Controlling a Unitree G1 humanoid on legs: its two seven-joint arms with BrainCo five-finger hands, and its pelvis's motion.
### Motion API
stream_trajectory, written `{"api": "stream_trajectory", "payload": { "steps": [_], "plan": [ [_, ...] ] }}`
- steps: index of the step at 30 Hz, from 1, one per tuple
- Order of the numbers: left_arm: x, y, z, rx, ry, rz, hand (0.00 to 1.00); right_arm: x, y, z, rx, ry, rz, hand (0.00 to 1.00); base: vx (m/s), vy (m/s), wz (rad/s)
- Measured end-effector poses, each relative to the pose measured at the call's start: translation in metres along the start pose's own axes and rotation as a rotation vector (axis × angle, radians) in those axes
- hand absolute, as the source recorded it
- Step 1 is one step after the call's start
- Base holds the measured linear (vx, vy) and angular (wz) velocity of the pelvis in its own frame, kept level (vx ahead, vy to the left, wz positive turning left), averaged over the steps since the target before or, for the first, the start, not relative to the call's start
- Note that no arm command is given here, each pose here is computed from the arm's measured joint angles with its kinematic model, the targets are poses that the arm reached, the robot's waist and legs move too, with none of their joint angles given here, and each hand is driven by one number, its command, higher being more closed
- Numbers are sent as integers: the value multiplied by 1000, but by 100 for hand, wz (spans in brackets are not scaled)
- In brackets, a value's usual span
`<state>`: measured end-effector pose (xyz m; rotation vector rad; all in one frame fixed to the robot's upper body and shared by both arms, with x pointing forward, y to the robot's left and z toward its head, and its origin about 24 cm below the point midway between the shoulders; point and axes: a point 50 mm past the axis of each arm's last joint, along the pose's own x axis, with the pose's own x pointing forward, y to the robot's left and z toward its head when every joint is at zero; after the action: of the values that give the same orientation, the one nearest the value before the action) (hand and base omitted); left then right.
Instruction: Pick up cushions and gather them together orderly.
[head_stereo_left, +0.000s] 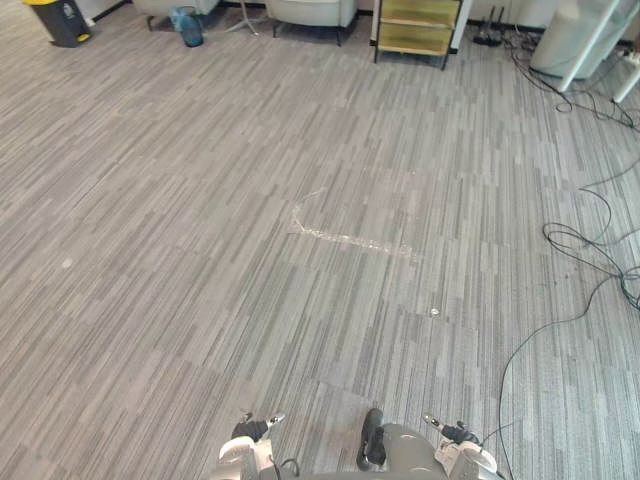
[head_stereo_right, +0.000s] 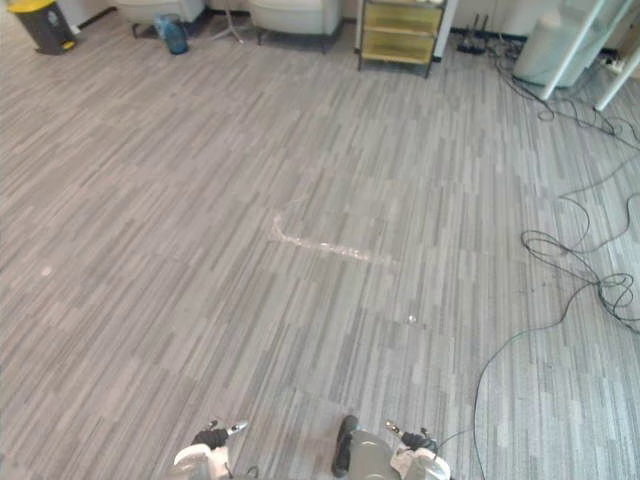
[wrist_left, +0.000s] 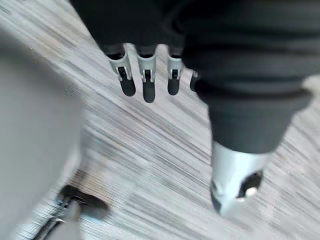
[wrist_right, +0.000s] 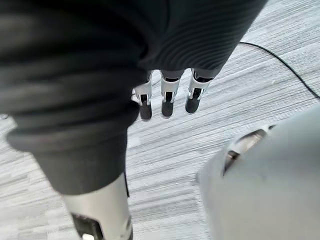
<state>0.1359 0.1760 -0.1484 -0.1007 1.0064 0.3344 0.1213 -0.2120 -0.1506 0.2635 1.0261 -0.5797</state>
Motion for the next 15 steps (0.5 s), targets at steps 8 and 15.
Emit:
{"api": "stream_trajectory", "payload": {
  "steps": [8,15],
  "plan": [
    [-1,-2,10,-7,-55,-3,0,-1,9,-2,36,18,15,0,496,77,-54],
    [0,9,4,20,-18,19,0,-5,25,-12,-44,33,76,0,602,194,-39]
  ]
}}
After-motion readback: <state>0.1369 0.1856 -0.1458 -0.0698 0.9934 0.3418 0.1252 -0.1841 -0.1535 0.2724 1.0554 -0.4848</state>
